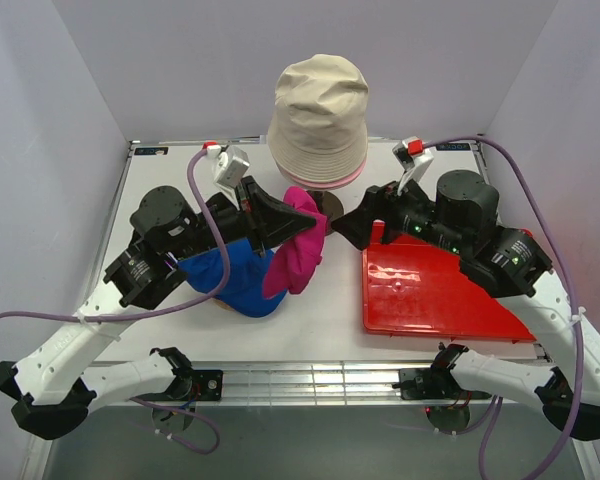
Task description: Stack the hats
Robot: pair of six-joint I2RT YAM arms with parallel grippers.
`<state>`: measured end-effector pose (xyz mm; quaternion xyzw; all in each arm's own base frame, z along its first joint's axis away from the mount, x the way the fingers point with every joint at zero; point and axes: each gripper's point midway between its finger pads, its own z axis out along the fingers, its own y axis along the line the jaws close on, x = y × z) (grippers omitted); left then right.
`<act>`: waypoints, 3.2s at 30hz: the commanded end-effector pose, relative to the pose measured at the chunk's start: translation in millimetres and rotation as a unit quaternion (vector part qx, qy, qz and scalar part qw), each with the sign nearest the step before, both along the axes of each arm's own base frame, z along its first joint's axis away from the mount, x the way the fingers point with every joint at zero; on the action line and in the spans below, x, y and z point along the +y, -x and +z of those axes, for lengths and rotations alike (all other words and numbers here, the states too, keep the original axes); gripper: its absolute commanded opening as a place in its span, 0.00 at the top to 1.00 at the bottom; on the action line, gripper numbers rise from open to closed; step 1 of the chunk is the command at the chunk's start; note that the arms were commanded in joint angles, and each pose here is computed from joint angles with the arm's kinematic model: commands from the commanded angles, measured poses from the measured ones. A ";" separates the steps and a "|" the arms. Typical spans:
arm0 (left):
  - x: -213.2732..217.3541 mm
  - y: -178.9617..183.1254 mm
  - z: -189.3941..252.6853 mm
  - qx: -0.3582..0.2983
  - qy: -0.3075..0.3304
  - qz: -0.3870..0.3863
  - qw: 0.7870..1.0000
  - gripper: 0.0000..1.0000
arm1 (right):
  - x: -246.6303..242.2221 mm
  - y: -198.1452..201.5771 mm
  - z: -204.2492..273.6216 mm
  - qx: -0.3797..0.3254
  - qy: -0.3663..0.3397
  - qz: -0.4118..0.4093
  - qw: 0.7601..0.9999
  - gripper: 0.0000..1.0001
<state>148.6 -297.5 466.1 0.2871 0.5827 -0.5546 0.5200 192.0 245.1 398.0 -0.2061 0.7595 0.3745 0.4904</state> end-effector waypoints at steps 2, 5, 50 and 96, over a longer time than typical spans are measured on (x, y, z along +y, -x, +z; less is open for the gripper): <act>21.9 9.3 50.5 -0.004 0.067 0.026 0.997 1.00 | 5.1 2.7 14.0 0.004 -0.095 0.019 0.995 0.08; 33.7 11.2 75.2 -0.012 0.108 0.043 0.993 1.00 | 2.5 4.5 11.1 0.024 -0.158 0.035 0.986 0.07; 2.9 -21.3 169.3 -0.005 0.226 0.031 0.974 1.00 | 11.0 10.1 9.6 0.139 -0.537 0.173 0.814 0.02; 70.2 -64.3 70.2 0.070 0.122 0.269 0.953 1.00 | 48.0 38.3 33.5 0.155 -0.533 0.178 0.813 0.92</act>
